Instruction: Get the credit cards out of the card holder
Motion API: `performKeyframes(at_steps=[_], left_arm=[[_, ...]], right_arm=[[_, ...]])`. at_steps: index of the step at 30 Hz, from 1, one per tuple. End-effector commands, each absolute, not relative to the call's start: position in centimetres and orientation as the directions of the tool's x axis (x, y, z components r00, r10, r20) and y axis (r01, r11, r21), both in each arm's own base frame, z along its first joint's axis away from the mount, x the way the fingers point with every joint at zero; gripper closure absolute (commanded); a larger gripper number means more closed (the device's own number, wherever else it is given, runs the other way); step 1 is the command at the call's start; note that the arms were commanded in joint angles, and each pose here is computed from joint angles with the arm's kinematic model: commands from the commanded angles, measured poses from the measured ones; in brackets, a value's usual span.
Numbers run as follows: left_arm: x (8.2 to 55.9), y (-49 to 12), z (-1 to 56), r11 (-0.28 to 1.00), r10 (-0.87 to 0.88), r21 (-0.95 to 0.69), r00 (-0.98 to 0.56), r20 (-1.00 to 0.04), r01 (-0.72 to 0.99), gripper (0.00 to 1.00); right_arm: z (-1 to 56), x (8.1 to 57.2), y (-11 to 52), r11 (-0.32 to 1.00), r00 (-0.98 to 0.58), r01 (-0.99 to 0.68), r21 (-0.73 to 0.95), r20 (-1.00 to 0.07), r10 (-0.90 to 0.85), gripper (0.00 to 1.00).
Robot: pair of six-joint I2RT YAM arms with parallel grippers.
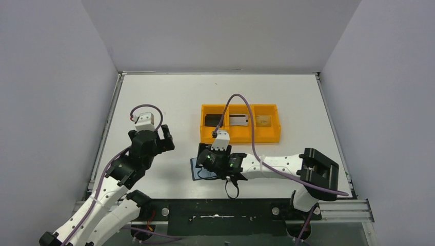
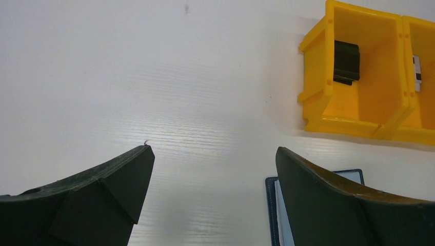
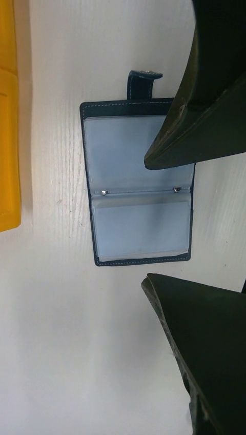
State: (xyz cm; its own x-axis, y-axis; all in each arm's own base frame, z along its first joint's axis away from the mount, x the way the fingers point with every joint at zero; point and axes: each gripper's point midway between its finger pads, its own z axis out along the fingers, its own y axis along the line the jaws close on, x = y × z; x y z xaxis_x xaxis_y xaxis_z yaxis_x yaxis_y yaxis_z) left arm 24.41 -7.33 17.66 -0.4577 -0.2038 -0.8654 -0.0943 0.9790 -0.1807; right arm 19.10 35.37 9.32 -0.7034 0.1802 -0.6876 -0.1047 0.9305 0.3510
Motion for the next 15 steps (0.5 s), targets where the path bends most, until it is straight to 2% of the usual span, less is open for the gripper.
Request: performKeyframes(at_steps=[1,7,15], left_arm=[[25.1,-6.9,19.9,0.969,-0.248,-0.22,-0.374,-0.894,-0.117,0.09],[25.1,-5.6,20.1,0.958,-0.273,-0.22,-0.346,-0.897,-0.186,0.09],[25.1,-4.8,19.7,0.945,-0.29,-0.211,-0.344,-0.893,-0.248,0.09]], right_arm=[[9.7,19.3,36.9,0.94,-0.692,-0.103,0.325,-0.702,0.167,0.25],[7.3,18.4,38.7,0.967,-0.723,-0.16,0.2,-0.69,0.023,0.2],[4.2,18.2,38.9,0.981,-0.76,-0.171,0.093,-0.646,-0.071,0.2]])
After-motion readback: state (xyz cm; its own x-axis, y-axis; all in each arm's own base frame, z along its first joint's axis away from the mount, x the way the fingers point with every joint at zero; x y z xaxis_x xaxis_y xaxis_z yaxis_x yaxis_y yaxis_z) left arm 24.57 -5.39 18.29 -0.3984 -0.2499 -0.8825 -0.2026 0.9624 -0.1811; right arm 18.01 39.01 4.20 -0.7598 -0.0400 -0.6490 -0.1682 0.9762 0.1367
